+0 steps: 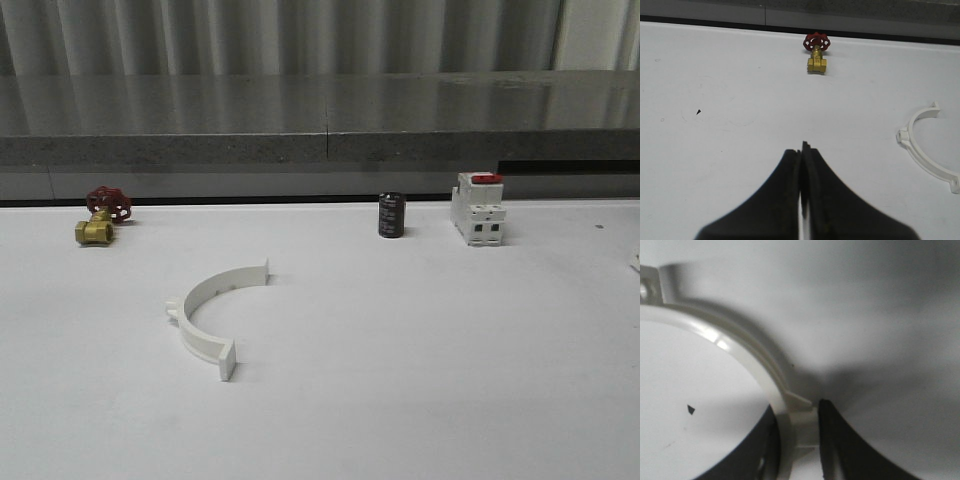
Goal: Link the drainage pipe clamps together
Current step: 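Lower the right gripper and grasp the second white clamp half's tab, then carry the clamp half with the right gripper toward the placed half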
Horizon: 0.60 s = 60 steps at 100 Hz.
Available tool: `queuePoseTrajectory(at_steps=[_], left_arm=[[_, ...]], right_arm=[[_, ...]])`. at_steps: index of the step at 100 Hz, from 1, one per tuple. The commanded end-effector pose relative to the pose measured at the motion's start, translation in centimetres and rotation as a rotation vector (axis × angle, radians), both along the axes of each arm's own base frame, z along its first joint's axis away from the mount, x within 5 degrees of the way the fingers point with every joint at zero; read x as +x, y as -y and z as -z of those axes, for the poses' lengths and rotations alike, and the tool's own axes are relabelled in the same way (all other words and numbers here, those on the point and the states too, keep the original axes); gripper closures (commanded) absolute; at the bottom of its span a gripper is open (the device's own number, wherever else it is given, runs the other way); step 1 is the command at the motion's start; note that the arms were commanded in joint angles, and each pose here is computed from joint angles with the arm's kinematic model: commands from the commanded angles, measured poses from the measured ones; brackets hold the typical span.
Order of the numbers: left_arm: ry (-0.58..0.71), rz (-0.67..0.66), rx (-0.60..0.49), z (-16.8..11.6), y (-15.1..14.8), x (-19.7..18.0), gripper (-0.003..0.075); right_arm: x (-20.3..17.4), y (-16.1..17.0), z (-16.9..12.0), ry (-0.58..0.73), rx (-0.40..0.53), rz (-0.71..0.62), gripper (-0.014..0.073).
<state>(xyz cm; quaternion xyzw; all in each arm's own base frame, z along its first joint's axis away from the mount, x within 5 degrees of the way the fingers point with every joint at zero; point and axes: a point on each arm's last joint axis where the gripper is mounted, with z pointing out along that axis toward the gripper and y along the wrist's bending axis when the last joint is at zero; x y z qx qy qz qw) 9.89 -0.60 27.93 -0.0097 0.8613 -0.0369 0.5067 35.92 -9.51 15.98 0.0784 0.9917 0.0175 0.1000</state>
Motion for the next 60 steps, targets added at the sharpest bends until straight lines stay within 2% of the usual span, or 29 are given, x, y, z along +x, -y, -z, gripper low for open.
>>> queuePoseTrajectory(at_steps=[1,15,35,60], left_arm=[[0.091,0.0,-0.004,-1.4,0.0,0.4,0.0741],[0.091,0.0,-0.004,-1.4,0.0,0.4,0.0741],[0.091,0.0,-0.004,-1.4,0.0,0.4,0.0741],[0.091,0.0,-0.004,-1.4,0.0,0.4,0.0741]], right_arm=[[0.4,-0.4,-3.1,0.067,0.0,-0.009,0.0589],[0.2,-3.2,-5.5,0.104,0.039,-0.016,0.0588],[-0.4,-11.7,-9.0,0.187,0.032,-0.109,0.0587],[-2.2,-22.7,-8.7,0.245,-0.06,-0.094,0.0587]])
